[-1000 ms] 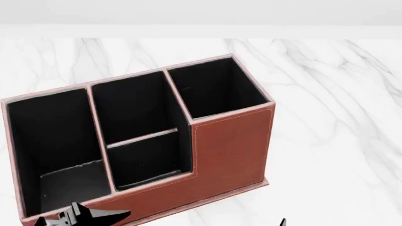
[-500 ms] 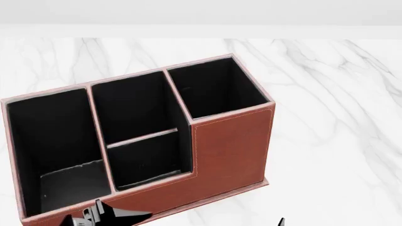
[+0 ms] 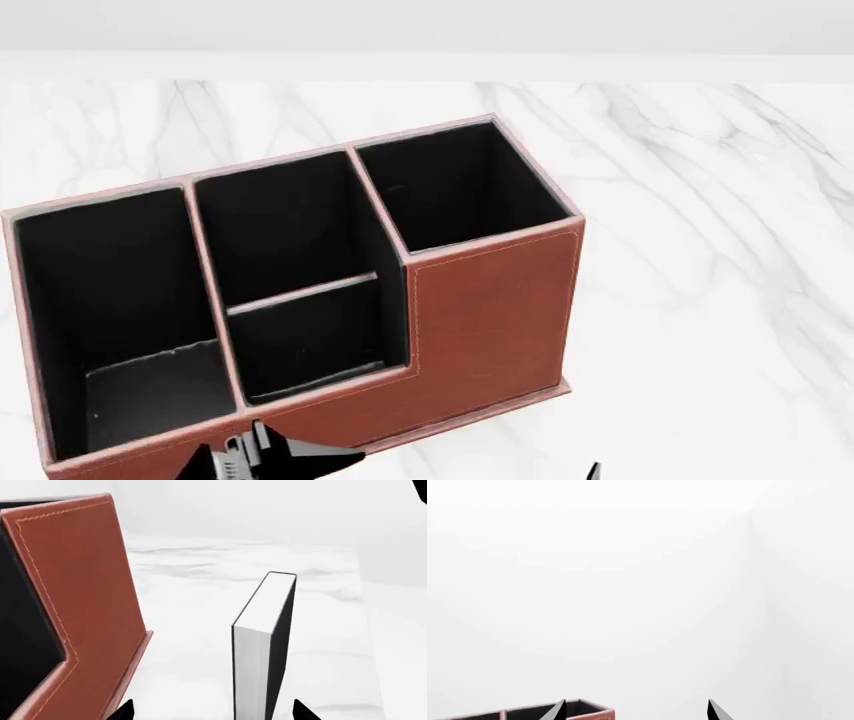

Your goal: Pick up the book and place it in the back compartment of the caddy.

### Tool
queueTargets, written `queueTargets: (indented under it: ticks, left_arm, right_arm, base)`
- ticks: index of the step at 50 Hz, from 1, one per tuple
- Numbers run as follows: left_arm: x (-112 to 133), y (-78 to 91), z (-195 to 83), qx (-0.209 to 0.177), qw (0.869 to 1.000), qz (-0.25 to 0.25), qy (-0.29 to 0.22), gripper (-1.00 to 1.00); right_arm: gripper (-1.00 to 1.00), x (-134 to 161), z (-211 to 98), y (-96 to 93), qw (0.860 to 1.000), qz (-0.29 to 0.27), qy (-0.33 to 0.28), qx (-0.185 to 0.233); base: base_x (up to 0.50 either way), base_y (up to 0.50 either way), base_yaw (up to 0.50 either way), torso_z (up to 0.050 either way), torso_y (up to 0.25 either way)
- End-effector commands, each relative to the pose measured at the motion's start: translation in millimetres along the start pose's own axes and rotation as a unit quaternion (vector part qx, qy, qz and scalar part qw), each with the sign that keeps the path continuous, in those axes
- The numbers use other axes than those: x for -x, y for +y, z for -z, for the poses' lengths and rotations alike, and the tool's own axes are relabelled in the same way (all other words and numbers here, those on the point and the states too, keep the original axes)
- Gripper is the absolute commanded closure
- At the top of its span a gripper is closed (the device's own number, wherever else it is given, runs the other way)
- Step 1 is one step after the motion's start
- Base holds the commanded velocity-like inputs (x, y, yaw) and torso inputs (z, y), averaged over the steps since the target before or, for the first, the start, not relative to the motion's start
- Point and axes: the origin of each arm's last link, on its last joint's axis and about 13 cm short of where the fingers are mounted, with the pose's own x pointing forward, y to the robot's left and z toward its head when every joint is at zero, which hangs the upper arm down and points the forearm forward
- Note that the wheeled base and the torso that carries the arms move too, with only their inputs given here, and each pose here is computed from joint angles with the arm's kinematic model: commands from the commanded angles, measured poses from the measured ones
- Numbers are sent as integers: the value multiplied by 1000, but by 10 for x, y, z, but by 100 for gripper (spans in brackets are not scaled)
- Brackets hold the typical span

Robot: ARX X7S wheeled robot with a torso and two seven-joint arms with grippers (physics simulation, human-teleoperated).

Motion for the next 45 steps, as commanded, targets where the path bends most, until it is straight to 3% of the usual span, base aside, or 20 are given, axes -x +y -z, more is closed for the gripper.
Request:
queueTargets:
  ticks: [1,45]
  left_arm:
    - [-141,33,46,6,1000,10,5,-100]
    - [-465,11,30,-2,998,50,24,-100]
  right_arm:
    - [-100,1,13,6,1000,-2,2,2]
    - [-100,-3,26,6,1000,-5,4,2]
  base:
    - [0,0,0,0,0]
    - [0,0,0,0,0]
